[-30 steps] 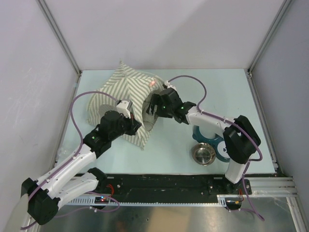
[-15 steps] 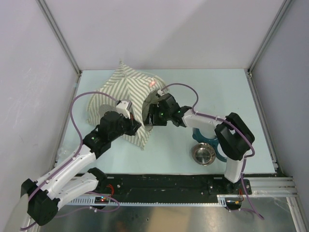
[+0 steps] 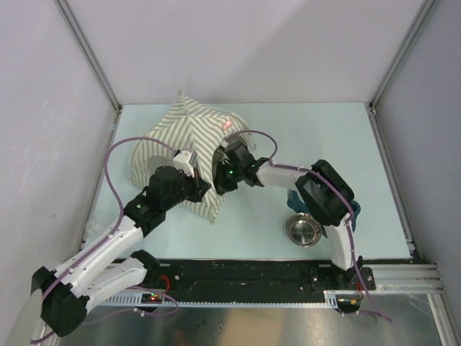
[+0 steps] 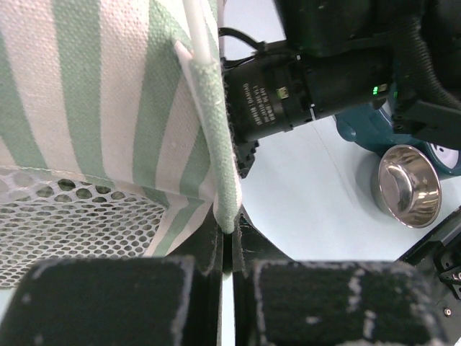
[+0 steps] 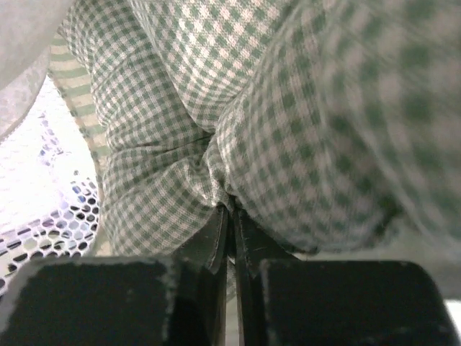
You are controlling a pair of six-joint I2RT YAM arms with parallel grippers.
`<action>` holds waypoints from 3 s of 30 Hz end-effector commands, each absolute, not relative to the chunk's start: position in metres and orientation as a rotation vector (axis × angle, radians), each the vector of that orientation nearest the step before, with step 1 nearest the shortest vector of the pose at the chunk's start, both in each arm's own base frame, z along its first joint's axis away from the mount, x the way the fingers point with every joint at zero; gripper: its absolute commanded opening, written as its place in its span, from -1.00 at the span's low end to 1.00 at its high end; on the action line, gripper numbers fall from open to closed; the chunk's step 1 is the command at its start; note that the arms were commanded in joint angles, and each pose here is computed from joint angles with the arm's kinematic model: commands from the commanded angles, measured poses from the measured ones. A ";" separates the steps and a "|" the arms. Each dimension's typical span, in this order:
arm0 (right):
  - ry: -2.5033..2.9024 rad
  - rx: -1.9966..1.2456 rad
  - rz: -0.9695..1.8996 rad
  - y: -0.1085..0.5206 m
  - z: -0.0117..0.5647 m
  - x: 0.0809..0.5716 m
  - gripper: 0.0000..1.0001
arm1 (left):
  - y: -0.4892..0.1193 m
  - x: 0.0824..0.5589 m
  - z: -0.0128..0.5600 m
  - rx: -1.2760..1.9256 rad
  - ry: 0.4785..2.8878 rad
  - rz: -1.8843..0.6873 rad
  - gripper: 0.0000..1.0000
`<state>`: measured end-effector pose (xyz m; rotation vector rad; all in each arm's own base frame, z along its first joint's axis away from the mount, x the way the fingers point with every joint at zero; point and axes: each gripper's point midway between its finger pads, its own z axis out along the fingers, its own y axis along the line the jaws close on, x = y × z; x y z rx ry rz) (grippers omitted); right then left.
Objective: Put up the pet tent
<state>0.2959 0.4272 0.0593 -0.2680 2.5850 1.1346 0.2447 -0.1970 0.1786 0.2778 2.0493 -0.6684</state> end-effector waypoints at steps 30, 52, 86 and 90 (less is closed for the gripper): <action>2.341 -0.168 1.161 0.369 0.176 0.307 0.39 | -0.190 0.232 0.164 0.294 2.058 -0.698 -1.00; 1.584 -0.217 1.154 0.455 0.183 0.405 0.78 | -0.160 0.217 0.186 0.335 1.979 -0.610 -1.00; 1.597 -0.319 0.840 0.372 0.253 0.322 -1.00 | -0.136 0.249 0.179 0.231 2.048 -0.461 -0.98; 1.627 -0.415 0.892 0.373 0.265 0.304 -1.00 | -0.132 0.251 0.183 0.214 2.031 -0.440 -0.84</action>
